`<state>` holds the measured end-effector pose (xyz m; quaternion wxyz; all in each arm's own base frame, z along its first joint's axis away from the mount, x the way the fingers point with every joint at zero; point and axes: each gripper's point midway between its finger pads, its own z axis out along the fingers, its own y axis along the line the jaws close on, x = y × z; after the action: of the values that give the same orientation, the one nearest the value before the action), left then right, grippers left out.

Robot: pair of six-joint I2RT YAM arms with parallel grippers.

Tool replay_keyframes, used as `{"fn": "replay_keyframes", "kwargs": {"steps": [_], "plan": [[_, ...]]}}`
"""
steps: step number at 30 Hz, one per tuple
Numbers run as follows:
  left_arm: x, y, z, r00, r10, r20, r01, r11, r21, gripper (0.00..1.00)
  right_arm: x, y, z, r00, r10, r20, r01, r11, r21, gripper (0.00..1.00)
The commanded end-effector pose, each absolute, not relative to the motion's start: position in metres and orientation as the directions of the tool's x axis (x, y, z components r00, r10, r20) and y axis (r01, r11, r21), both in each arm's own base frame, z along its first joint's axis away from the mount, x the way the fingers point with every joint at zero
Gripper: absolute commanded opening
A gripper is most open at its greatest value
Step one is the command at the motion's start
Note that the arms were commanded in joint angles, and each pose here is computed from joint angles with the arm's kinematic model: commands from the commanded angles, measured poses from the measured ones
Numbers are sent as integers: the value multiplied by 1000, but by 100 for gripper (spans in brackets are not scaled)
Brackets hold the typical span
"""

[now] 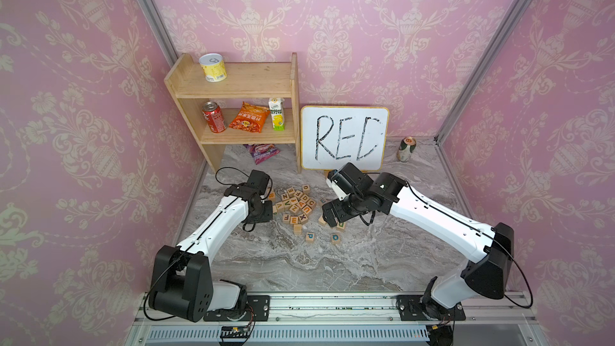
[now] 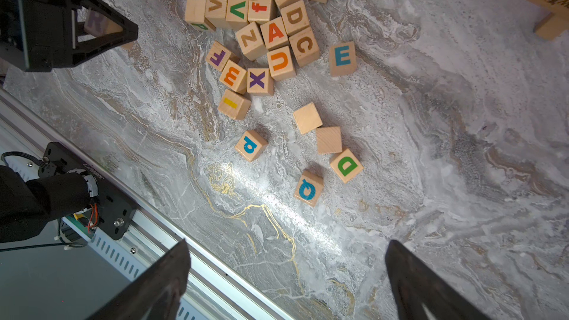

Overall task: Assemble the uppercase word "red" with letter blocks
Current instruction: Place the letter block at the center of the board.

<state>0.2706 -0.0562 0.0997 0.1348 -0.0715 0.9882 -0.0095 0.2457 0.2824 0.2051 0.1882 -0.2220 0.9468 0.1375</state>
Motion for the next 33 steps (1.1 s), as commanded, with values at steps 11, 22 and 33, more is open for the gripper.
{"fn": "replay_keyframes", "kwargs": {"steps": [11,22,33], "plan": [[249,-92,118,-935,-224,-274,-210,974,-79,2,227,261,198,-848,-326,-418,-439,874,209,100],[227,-134,109,-943,-160,-293,-148,987,-62,2,214,252,178,-879,-260,-400,-381,887,261,100],[206,-172,91,-945,-119,-306,-102,992,-69,2,194,241,163,-866,-245,-435,-376,894,245,100]]}}
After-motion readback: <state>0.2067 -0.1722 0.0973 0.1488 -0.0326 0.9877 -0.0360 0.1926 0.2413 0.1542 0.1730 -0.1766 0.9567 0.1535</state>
